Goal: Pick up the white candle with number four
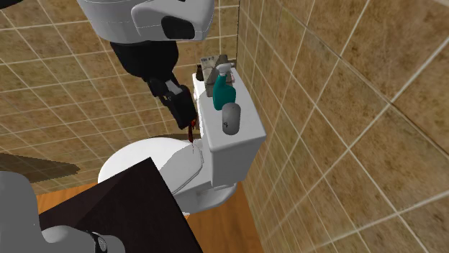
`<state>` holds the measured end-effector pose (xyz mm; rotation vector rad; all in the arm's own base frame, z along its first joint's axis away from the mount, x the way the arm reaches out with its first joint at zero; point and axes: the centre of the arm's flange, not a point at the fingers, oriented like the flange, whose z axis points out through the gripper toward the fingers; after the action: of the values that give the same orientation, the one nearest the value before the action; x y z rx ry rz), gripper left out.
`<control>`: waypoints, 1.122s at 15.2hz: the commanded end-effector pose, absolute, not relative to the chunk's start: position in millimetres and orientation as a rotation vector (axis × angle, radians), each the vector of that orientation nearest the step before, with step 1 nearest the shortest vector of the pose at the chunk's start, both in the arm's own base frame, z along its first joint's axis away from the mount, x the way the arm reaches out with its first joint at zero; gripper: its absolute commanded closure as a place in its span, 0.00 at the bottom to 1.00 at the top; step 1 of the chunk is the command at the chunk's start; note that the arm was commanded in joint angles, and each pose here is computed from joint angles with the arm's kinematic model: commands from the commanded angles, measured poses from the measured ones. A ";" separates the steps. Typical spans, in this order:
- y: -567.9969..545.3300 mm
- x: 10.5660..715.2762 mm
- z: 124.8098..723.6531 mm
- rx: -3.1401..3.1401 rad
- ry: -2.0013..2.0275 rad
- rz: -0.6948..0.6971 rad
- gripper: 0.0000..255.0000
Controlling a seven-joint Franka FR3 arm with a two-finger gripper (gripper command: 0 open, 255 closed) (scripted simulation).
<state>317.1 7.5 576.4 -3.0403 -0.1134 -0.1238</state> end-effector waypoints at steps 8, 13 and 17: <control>53.6 367.6 513.2 -3.079 -0.158 -0.161 0.00; 85.6 403.9 467.8 -3.106 -0.190 -0.189 0.00; 110.7 433.2 431.2 -3.127 -0.216 -0.211 0.00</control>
<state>425.9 105.1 439.9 -3.1231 -0.2093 -0.2024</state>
